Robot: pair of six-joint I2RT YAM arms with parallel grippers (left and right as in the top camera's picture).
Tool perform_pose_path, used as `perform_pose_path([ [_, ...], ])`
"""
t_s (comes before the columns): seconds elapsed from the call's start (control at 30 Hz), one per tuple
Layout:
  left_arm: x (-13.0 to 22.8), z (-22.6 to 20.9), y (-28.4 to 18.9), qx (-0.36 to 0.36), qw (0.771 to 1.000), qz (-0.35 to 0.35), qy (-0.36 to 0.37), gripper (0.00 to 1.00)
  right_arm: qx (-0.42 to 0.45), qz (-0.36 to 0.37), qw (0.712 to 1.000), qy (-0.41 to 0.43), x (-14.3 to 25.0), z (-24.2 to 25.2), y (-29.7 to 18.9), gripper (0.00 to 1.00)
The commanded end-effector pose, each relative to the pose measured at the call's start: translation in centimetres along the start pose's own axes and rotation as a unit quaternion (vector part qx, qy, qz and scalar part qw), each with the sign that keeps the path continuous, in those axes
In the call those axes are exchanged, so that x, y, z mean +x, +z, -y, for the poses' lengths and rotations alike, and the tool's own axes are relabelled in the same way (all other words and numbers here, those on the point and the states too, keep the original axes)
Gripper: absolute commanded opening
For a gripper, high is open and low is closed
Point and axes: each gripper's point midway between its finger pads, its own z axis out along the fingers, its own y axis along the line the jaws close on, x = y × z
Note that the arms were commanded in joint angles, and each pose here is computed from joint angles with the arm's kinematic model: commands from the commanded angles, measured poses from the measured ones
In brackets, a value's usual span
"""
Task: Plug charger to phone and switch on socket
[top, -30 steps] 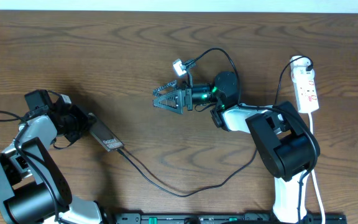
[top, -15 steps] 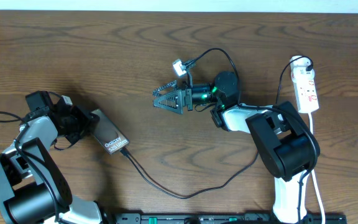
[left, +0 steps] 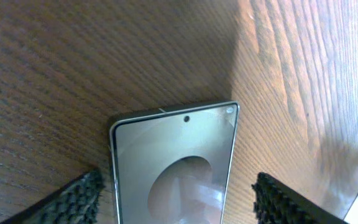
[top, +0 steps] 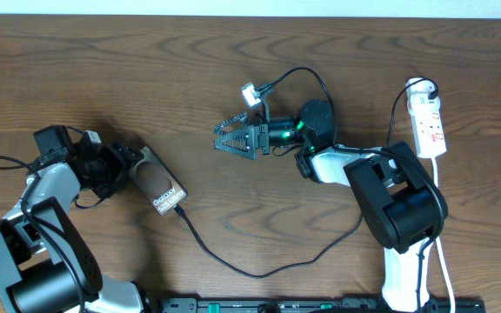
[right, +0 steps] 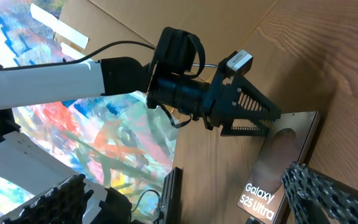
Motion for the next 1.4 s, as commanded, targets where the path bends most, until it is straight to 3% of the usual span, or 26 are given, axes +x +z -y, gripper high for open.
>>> perform_pose_path([
  [0.0, 1.4, -1.4, 0.8, -0.017, 1.000, -0.024, 0.007, 0.84, -0.004, 0.002, 1.000, -0.021, -0.8, -0.6, -0.1, 0.99],
  [0.2, 1.5, 1.6, -0.4, 0.051, 0.998, -0.024, 0.038, 0.89, 0.026, -0.001, 1.000, 0.011, -0.1, 1.3, -0.2, 0.99],
  [0.53, 1.3, 7.7, -7.3, 0.114, 0.980, 0.064, 0.147, 0.90, 0.110, 0.001, 0.991, 0.081, 1.4, 6.2, -2.1, 0.99],
  [0.7, 2.7, 11.0, -10.3, 0.137, 0.965, 0.099, 0.201, 0.90, 0.218, 0.007, 0.966, 0.138, 2.8, 10.1, -5.5, 0.99],
  [0.9, 3.9, 14.2, -12.8, 0.170, 0.949, 0.134, 0.230, 0.90, 0.323, 0.003, 0.939, 0.115, 2.2, 9.5, -10.0, 0.99],
  [1.03, 4.5, 15.7, -13.5, 0.188, 0.942, 0.142, 0.240, 0.90, 0.417, 0.023, 0.902, 0.106, 0.6, 7.1, -14.5, 0.99],
  [1.2, 5.1, 16.3, -12.7, 0.175, 0.944, 0.140, 0.244, 0.90, 0.576, 0.099, 0.806, 0.089, -1.9, 2.8, -23.5, 0.99],
  [1.37, 5.9, 17.0, -11.9, 0.164, 0.941, 0.137, 0.262, 0.90, 0.644, 0.202, 0.736, 0.052, -4.5, -3.8, -33.8, 0.99],
])
